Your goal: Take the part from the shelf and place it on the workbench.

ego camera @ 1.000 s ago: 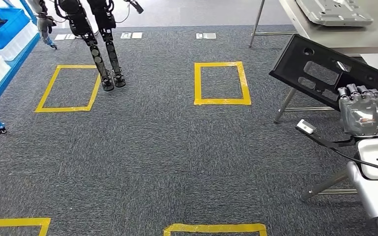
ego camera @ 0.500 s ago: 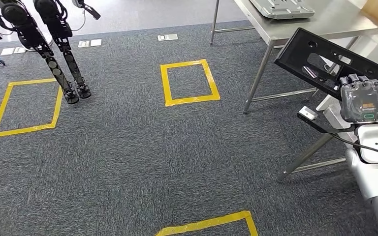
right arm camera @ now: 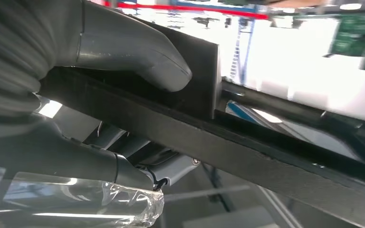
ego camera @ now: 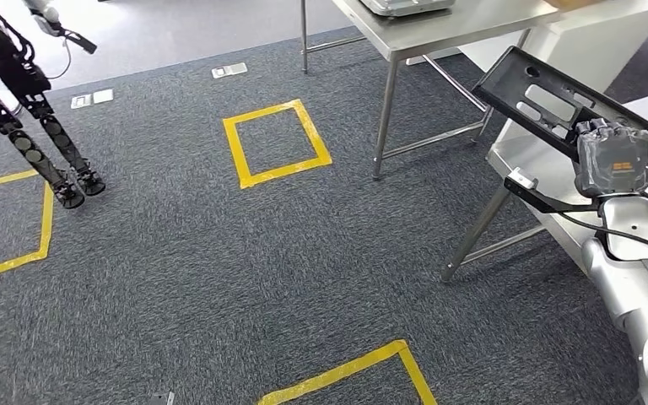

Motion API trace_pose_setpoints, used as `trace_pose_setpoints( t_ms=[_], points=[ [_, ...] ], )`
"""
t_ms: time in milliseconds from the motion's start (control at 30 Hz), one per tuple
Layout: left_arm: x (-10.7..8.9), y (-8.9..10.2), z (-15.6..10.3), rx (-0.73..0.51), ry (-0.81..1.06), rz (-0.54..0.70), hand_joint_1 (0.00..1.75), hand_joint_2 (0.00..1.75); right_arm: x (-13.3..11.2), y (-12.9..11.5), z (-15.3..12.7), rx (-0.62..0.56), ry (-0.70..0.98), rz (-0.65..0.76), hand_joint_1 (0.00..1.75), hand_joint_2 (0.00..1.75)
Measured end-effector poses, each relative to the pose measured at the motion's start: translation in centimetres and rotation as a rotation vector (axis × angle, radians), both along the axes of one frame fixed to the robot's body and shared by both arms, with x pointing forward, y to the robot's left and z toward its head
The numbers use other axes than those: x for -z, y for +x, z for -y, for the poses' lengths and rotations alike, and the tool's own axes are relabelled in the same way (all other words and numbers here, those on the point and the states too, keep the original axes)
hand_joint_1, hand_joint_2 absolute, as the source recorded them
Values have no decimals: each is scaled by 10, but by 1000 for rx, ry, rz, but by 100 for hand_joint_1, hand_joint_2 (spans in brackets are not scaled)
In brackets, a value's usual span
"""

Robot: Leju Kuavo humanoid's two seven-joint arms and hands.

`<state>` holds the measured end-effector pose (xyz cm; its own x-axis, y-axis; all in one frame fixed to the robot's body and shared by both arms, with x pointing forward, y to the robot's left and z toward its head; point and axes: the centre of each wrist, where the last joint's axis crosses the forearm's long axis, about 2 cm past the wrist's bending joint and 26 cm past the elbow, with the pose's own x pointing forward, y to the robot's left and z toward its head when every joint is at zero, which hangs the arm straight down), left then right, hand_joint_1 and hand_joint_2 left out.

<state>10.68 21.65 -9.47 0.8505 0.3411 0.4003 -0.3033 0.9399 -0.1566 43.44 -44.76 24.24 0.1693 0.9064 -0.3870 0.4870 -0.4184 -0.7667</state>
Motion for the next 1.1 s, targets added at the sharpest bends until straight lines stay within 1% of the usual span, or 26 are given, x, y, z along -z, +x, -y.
trace_pose_setpoints(
  t_ms=[167,367,500,800,1000,1100],
  points=[
    [0,-1,-1,1,-3,8,0,175,5,2,-4,-22,18,-32,175,175],
    [0,0,-3,6,-3,10,0,175,10,1,-3,-17,30,-49,175,175],
    [0,2,-2,10,-4,16,0,175,16,-3,5,2,19,-67,175,175],
    [0,1,-2,17,-11,20,0,175,27,-10,12,21,29,-96,175,175],
    [0,-1,-3,34,-14,23,0,175,41,-23,22,52,33,-118,175,175],
    [1,-3,-3,51,-16,22,0,175,45,-25,21,49,37,-122,175,175]
  ],
)
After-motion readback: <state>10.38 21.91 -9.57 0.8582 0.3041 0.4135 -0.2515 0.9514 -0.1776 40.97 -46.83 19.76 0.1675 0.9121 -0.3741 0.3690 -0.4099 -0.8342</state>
